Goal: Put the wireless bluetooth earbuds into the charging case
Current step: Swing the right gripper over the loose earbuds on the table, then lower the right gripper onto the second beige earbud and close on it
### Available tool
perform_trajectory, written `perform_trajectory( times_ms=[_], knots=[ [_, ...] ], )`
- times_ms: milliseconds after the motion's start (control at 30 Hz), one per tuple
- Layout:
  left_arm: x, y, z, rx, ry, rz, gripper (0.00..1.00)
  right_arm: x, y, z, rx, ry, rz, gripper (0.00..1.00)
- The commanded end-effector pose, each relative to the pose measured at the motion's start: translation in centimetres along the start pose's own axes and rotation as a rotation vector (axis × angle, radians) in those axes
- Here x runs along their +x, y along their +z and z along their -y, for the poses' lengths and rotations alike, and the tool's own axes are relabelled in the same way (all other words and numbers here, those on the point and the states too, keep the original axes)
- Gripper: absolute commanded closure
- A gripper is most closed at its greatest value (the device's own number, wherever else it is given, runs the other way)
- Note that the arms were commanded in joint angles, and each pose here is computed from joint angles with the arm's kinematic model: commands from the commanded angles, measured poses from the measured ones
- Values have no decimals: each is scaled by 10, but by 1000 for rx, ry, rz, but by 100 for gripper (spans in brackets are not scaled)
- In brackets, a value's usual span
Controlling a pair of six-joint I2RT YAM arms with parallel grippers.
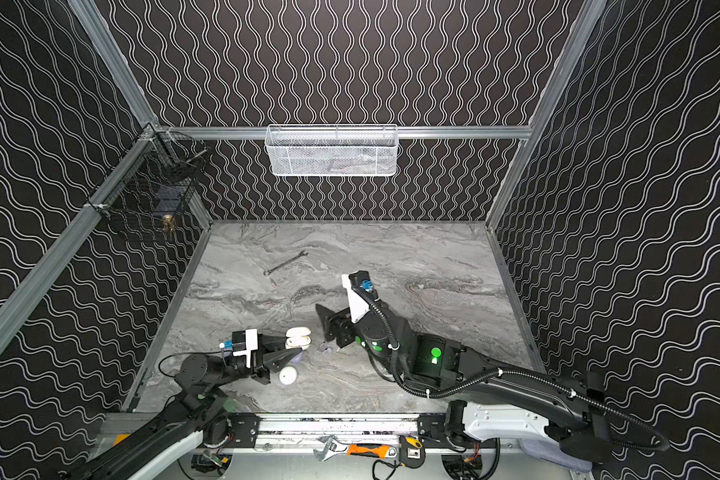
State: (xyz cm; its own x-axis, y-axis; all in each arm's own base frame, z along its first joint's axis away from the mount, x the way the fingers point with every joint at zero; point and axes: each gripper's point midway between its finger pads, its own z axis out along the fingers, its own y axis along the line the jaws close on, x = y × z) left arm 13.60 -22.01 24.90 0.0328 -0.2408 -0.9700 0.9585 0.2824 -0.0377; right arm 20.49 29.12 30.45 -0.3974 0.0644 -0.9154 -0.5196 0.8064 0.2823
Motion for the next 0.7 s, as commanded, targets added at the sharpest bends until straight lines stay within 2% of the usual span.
perform_trajectory(
  times_ms=[0, 200, 300, 467, 667],
  knots=[
    [3, 0, -18, -98, -24, -12, 100, 48, 17, 33, 79, 122, -133, 21],
    [18, -5, -39, -218, -45, -82, 100, 143, 56, 58, 111, 228, -382, 29],
    [20, -8, -44, -254, -44, -110, 100, 175, 67, 58, 113, 264, -474, 33],
    [18, -10, -43, -264, -27, -114, 100, 208, 81, 57, 122, 300, -559, 37],
    [19, -12, -43, -269, -27, -119, 100, 224, 95, 54, 127, 310, -610, 40]
  ],
)
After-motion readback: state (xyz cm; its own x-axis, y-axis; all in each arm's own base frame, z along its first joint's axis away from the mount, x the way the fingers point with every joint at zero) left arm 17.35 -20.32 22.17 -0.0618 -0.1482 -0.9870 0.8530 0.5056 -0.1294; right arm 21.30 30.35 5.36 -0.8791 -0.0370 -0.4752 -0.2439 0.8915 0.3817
